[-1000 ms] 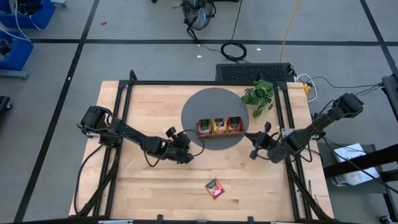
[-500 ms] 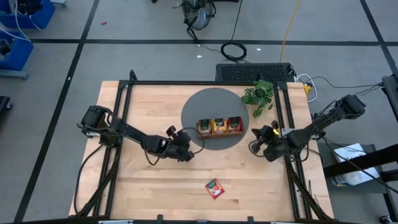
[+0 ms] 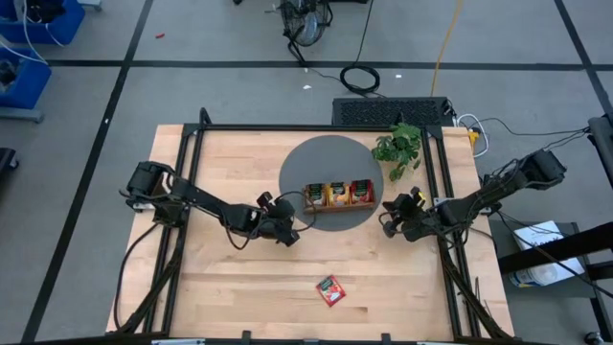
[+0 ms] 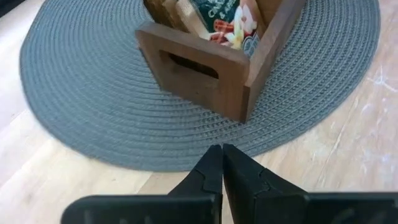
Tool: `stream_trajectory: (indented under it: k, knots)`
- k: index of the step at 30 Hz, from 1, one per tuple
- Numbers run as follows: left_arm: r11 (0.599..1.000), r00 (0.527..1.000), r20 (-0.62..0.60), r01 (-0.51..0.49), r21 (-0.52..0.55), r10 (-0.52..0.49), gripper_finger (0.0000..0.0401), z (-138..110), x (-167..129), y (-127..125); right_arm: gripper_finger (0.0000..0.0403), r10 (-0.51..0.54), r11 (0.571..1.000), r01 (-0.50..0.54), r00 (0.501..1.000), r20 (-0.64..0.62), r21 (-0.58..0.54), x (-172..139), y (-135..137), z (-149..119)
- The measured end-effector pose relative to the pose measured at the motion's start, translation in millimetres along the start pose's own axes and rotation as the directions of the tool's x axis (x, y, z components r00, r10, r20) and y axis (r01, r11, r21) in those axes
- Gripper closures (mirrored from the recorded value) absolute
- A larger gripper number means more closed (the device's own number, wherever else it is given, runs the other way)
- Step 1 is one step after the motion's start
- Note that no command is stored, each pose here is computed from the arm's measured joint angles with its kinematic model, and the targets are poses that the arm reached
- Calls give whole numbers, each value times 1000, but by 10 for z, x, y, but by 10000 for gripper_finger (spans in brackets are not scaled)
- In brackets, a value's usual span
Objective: Pick & Place Tea
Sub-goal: Adjust the wooden organizer on the table to align the position
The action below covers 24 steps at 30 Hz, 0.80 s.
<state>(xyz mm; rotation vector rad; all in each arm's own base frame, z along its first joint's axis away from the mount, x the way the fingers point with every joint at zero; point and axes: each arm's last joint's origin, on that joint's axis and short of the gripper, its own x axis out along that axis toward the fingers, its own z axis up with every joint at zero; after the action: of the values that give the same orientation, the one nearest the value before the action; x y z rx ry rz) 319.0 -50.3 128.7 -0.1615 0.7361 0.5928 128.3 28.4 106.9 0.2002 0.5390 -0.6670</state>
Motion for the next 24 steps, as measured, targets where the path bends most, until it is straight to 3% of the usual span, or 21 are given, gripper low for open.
stream_trajectory:
  k: [7,17,24]
  knots:
    - [999,1000,1,6,40,-6,389,-73,222,-22,403,-8,998,7,1000,-15,-60,76,24,-8]
    - [998,999,9,53,-14,-53,394,-40,415,25,403,-103,993,100,994,-43,-71,206,-24,-46]
    - [998,998,13,58,-17,-58,380,-37,414,22,403,-43,995,40,999,-32,-94,277,57,-29]
